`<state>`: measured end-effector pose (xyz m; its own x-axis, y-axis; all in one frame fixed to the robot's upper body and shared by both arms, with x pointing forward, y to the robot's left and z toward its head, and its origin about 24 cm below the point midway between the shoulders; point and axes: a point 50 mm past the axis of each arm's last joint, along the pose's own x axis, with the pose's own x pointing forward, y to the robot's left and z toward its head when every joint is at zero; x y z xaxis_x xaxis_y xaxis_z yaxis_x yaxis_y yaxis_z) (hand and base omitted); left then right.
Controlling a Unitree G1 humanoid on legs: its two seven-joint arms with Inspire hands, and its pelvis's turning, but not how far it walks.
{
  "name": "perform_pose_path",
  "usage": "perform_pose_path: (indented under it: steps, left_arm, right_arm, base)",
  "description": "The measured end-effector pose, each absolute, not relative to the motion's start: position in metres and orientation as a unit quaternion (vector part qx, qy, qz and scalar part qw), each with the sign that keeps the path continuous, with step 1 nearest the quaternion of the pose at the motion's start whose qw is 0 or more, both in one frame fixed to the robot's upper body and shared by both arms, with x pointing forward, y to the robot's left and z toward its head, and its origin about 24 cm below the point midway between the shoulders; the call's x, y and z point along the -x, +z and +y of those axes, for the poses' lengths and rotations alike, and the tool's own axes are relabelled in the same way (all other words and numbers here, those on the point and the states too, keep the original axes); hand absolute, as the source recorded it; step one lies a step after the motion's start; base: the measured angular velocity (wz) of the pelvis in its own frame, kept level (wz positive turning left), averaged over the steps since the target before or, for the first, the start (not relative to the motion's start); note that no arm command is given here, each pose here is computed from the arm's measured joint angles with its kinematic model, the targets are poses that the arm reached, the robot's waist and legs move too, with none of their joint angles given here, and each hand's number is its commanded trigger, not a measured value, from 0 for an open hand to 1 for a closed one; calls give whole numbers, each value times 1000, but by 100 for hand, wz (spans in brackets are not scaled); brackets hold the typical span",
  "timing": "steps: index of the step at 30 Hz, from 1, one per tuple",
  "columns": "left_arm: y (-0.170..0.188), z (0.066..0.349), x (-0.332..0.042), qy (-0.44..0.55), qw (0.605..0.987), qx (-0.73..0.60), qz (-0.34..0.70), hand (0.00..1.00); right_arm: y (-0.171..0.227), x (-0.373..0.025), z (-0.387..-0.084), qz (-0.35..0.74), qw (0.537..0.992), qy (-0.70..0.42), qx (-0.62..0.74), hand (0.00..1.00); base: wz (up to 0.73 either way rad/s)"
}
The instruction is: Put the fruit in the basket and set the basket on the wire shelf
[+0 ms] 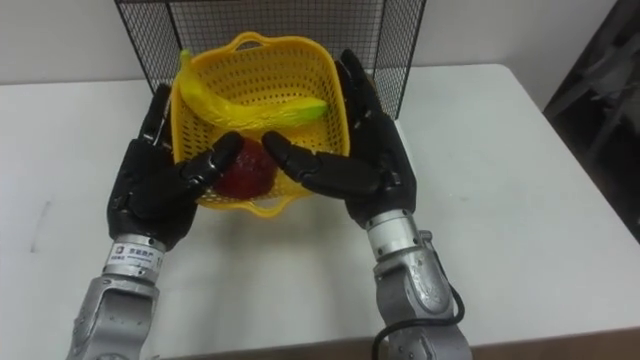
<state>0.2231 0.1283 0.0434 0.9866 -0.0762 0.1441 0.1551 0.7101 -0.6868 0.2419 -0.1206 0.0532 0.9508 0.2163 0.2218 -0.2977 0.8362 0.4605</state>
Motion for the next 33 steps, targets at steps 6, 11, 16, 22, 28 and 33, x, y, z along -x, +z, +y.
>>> perform_pose_path:
  steps: [6, 11, 16, 22, 28, 33]
  left_arm:
    - [45, 131, -223, -55, 922, 377, -66, 0]
    - [45, 131, -222, -51, 919, 385, -67, 0]
    - [44, 131, -221, -50, 918, 387, -66, 0]
    - [45, 136, -222, -46, 921, 380, -71, 0]
    - [44, 132, -221, -53, 921, 381, -67, 0]
    - [52, 132, -221, -59, 918, 383, -82, 0]
  right_arm:
    - [55, -239, -114, -97, 949, 139, -265, 0]
    - [55, -238, -114, -95, 947, 141, -271, 0]
    - [52, -237, -114, -89, 946, 140, -279, 0]
    - [46, -235, -115, -68, 949, 145, -271, 0]
    - [49, -235, -118, -76, 946, 142, -283, 0]
    - [50, -235, -118, -80, 946, 142, -280, 0]
  base:
    - [-4]
    - [2]
    - [0]
    - [-12]
    - [-2]
    - [2]
